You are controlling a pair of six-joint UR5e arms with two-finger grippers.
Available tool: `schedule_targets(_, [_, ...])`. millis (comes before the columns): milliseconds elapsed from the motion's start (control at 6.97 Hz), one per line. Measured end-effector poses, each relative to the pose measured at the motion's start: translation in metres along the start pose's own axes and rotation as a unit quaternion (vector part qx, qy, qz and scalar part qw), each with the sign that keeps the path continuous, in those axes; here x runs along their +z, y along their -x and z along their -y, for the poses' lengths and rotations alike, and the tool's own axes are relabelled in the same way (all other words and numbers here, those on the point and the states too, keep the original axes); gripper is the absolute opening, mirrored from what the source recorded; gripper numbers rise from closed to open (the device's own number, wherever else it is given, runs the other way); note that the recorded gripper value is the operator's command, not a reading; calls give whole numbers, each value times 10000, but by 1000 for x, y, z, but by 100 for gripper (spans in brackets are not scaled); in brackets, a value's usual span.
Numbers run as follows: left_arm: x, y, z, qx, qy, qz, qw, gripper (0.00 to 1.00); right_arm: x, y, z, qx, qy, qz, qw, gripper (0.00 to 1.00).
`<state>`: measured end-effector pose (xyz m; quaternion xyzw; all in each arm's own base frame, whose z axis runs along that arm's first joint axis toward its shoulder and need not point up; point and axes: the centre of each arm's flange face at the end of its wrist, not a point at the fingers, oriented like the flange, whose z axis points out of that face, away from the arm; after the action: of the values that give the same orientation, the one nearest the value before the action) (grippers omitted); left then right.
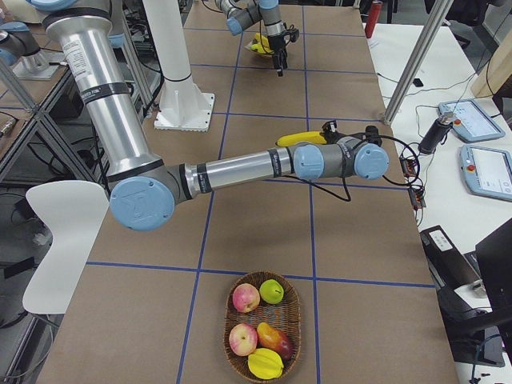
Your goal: Transfer all bananas from basket to plate
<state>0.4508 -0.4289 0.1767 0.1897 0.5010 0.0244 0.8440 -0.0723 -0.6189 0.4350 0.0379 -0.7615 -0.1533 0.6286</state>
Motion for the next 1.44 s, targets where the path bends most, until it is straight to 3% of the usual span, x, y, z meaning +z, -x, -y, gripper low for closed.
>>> schedule_targets(431, [-19, -21, 0, -620, -100, -884, 9941, 100, 69, 14, 5, 135, 408, 956, 9945, 0])
schedule_targets(718, [-32, -32, -2, -943, -82, -1461, 9847, 100, 99, 15, 6, 371, 512, 1737, 9828, 0])
schedule_targets(861, [-38, -39, -6, -1145, -62, -1797, 9770, 100, 104, 15, 7, 453, 499, 2001, 9775, 0])
schedule_targets(1435, [-55, -84, -25, -2135, 243, -3229, 9217, 100, 113, 20, 15, 725, 352, 2879, 9543, 0])
